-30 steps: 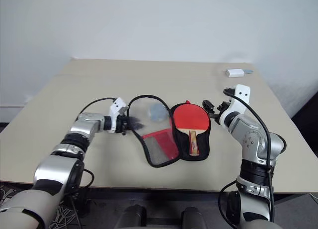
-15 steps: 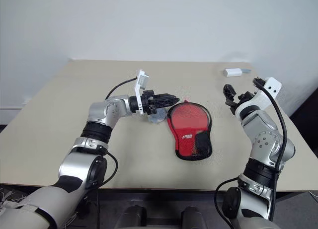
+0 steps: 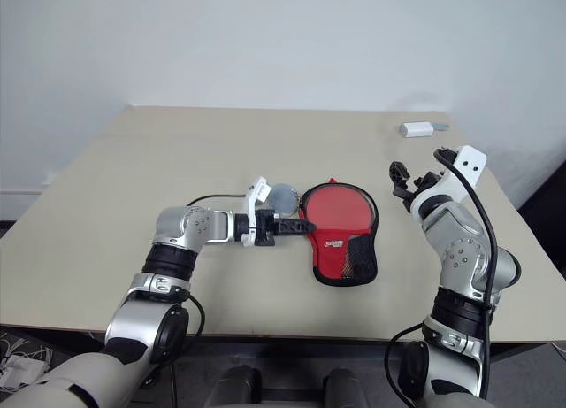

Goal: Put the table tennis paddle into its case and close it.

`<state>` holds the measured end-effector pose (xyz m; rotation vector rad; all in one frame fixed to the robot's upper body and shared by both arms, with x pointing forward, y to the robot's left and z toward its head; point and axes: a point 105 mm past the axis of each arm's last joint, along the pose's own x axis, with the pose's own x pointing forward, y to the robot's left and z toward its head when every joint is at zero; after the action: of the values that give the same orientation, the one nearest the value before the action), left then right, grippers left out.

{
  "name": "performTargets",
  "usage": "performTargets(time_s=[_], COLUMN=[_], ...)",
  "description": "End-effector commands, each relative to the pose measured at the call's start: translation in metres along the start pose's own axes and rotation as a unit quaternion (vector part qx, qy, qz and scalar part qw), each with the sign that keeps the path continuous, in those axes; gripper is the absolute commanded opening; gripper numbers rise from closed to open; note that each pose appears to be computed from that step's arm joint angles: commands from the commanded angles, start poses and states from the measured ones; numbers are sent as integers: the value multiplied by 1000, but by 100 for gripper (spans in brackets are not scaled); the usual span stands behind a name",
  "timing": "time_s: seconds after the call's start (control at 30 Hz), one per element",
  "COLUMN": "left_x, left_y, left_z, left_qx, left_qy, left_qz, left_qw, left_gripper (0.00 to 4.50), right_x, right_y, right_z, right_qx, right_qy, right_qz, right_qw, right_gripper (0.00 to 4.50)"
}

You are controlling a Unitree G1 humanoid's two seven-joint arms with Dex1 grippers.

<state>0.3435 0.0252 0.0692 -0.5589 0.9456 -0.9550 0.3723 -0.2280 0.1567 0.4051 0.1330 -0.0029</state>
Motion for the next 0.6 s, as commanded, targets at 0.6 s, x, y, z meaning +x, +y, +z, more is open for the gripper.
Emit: performTargets(time_s=[0.6], left_x=[44], left_y=[-43], left_z=[5], left_qx=[-90], left_qy=[15], left_qz=[-48], left_qw=[995], left_gripper=[446], right_x=[0], right_y=[-2], right_z=[4], right_qx=[-3], right_qy=[-24], right_qz=[-5], right_qw=[1000], right_gripper=[450])
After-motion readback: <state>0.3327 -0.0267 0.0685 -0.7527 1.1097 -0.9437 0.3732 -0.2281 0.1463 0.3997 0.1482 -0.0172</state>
